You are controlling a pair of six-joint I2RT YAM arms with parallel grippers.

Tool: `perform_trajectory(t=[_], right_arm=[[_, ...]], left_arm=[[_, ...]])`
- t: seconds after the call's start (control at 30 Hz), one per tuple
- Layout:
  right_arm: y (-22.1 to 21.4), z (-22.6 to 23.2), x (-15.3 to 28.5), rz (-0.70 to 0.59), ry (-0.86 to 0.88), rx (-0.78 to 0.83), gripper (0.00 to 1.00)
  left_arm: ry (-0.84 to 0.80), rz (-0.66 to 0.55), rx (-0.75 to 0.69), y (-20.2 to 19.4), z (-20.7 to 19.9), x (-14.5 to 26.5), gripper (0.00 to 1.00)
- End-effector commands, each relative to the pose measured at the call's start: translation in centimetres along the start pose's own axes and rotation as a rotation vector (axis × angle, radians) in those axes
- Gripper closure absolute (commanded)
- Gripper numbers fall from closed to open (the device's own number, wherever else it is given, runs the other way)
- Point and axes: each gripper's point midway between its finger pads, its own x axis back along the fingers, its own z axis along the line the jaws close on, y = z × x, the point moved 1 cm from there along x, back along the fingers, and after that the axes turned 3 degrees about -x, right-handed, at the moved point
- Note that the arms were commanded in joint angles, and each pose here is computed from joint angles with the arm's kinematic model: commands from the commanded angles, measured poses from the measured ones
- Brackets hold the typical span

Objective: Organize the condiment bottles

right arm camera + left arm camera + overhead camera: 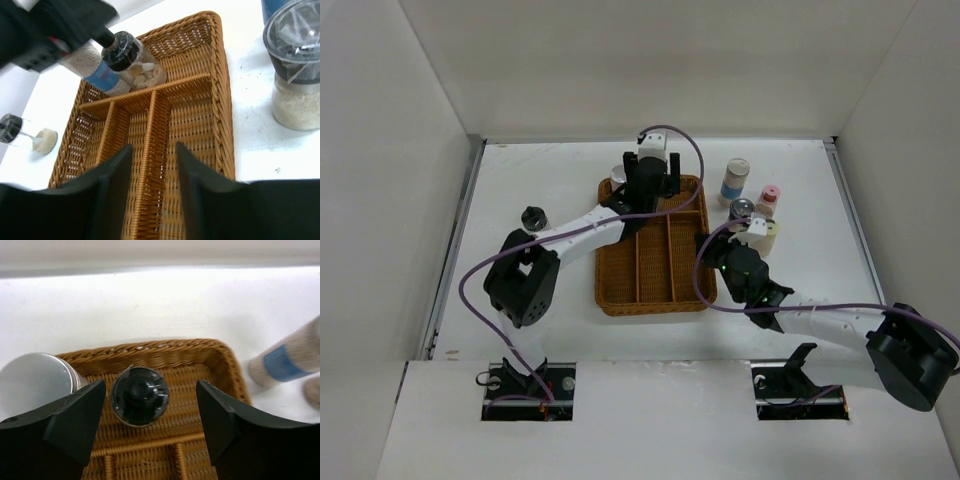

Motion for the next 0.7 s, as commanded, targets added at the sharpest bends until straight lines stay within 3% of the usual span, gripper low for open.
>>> perform_trajectory(t=[0.0,0.13,0.23,0.47,0.67], right_arm=[[1.2,0.7,-0.1,-0.041,0.024,-0.026,0.62],[1.6,0.8,0.0,-0.049,0.027,-0.014,0.75],[1.4,0.7,-0.1,-0.044,0.025,-0.008,0.8],[-1.0,2.5,-1.3,0.048,0.06,0.053,0.79],[-0.9,4.2,-2.3,0.07,0.061,0.114,0.71]], left_arm=[[-0.083,-0.2,0.071,8.5,-2.1,4.5,0.29],[-0.132,-0.295,0.129,11.3,-2.2,7.9,0.43],[-0.146,-0.335,0.165,11.2,-0.6,10.5,0.55],[-0.025,-0.319,0.262,4.4,6.5,14.3,0.69],[0.041,-0.254,0.321,-1.4,10.4,15.3,0.7]])
